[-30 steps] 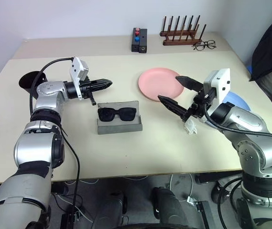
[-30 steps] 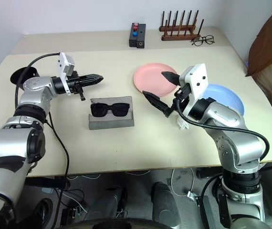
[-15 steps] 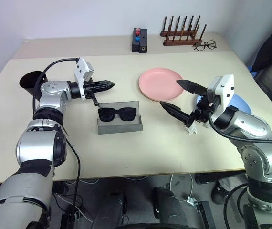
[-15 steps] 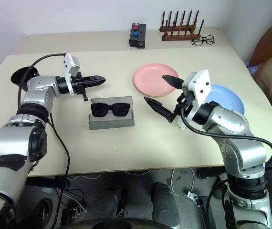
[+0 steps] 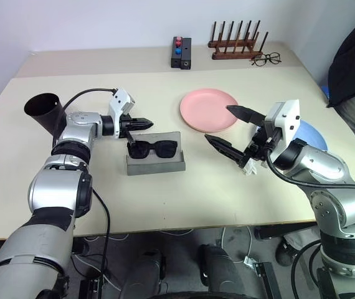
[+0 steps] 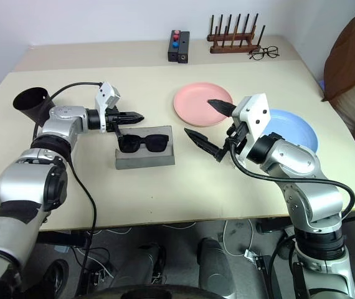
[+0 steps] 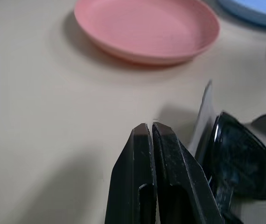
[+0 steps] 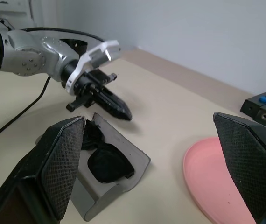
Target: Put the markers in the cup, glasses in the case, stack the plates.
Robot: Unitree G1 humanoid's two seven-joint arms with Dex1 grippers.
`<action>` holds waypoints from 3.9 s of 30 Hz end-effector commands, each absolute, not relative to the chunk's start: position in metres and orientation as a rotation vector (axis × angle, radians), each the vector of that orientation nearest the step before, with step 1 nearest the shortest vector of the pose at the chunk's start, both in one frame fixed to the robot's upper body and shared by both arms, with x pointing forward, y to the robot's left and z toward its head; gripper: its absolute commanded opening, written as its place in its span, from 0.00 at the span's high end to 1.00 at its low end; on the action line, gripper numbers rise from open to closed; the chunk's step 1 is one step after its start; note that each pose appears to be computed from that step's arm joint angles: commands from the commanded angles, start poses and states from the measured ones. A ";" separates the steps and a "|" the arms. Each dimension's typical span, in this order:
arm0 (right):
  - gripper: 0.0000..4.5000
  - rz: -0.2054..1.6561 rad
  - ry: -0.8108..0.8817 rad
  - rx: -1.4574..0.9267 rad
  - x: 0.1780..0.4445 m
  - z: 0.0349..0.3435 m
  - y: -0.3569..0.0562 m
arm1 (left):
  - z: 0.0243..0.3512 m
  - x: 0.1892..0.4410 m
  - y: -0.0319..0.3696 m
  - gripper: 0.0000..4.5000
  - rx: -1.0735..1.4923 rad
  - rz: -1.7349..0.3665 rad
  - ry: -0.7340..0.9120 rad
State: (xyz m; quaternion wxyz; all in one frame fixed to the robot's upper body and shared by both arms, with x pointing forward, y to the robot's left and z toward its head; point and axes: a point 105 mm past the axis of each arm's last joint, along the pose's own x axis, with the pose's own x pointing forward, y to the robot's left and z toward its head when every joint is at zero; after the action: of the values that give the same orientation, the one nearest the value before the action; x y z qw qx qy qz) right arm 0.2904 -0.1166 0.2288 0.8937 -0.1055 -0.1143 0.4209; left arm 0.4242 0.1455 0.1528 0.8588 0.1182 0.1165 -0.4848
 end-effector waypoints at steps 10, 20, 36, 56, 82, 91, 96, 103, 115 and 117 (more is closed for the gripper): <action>0.00 0.870 -0.305 -0.262 0.286 0.241 -0.111 | 0.154 0.413 0.150 0.98 0.226 -1.112 0.334; 0.00 0.864 -0.309 -0.271 0.288 0.239 -0.110 | 0.170 0.424 0.151 0.98 0.231 -1.028 0.235; 0.00 0.859 -0.317 -0.283 0.287 0.240 -0.108 | 0.148 0.427 0.157 0.98 0.313 -0.965 0.351; 0.00 0.849 -0.312 -0.287 0.293 0.236 -0.109 | 0.151 0.383 0.154 0.98 0.205 -1.344 0.476; 0.00 0.864 -0.293 -0.310 0.296 0.230 -0.112 | 0.141 0.362 0.139 0.98 0.313 -1.487 0.385; 0.00 0.817 -0.209 -0.330 0.302 0.222 -0.136 | 0.218 0.384 0.146 0.70 0.106 -1.392 0.020; 0.00 0.674 -0.057 -0.362 0.317 0.205 -0.173 | 0.226 0.378 0.157 0.13 0.063 -1.391 -0.039; 0.00 0.491 0.140 -0.392 0.327 0.185 -0.223 | 0.227 0.364 0.162 0.01 0.019 -1.426 -0.063; 0.00 0.378 0.428 -0.485 0.318 0.146 -0.278 | 0.220 0.339 0.156 0.01 0.083 -1.507 -0.099; 0.00 0.369 0.458 -0.479 0.319 0.138 -0.280 | 0.220 0.338 0.154 0.01 0.089 -1.516 -0.105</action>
State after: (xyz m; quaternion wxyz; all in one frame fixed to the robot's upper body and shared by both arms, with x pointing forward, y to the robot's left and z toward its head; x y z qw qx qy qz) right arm 0.3176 -0.2775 0.1358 0.9298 -0.2253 0.2228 0.1873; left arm 0.3411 0.1568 0.2119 0.7324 0.0291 -0.0293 -0.6796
